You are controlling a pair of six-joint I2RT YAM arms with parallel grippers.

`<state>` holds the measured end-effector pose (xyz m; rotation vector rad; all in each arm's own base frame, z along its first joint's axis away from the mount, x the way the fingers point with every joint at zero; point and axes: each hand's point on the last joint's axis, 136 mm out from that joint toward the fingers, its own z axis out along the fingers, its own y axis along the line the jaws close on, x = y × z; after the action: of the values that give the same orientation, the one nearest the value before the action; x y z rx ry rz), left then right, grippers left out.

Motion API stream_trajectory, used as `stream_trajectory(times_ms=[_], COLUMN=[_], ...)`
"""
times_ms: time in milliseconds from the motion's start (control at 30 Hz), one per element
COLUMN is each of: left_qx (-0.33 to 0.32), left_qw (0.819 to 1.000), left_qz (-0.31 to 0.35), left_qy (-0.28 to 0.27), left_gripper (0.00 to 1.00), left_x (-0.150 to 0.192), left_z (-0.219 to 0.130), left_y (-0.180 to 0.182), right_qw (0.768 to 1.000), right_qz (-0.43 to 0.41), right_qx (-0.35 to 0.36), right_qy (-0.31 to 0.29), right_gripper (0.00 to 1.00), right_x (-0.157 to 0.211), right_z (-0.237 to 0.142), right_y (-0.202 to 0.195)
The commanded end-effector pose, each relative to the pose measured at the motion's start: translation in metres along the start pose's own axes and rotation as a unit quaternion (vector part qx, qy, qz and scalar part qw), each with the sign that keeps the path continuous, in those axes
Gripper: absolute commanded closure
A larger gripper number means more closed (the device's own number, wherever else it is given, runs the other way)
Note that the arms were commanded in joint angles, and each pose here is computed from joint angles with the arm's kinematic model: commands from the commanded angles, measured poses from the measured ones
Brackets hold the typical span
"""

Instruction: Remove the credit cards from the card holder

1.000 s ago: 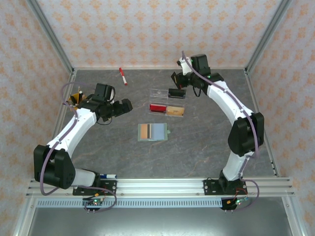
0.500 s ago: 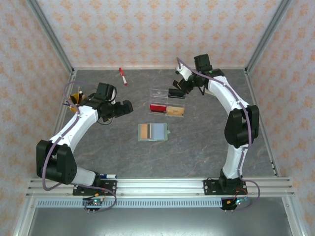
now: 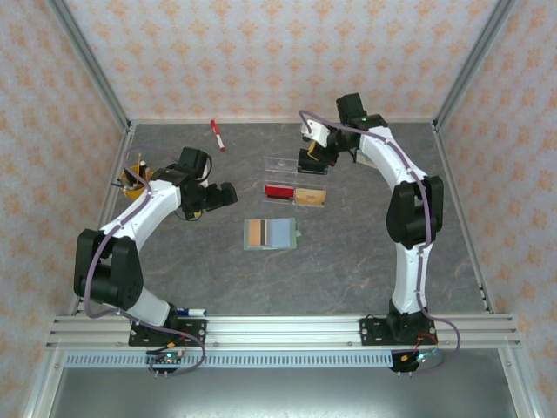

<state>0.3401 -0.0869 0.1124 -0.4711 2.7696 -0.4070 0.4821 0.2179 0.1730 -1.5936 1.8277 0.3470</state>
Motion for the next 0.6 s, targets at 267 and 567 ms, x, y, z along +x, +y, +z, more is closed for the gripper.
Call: stream_trajectory(times_ms=[267,567], left_qx=[-0.016,-0.011], left_qw=[1.0,1.0], left_qz=[0.008,0.009], left_qy=[0.015,0.021], left_gripper=[0.0,0.0], left_x=[0.001,0.002], left_z=[0.002,0.008], left_y=[0.004,0.003], right_qw=[0.998,0.998], right_qz=[-0.044,-0.037], right_qx=[-0.031,-0.041], right_qy=[0.019,0.033], right_gripper=[1.0,0.97], right_x=[0.01,0.019], right_z=[0.005,0.012], right_y=[0.002,0.005])
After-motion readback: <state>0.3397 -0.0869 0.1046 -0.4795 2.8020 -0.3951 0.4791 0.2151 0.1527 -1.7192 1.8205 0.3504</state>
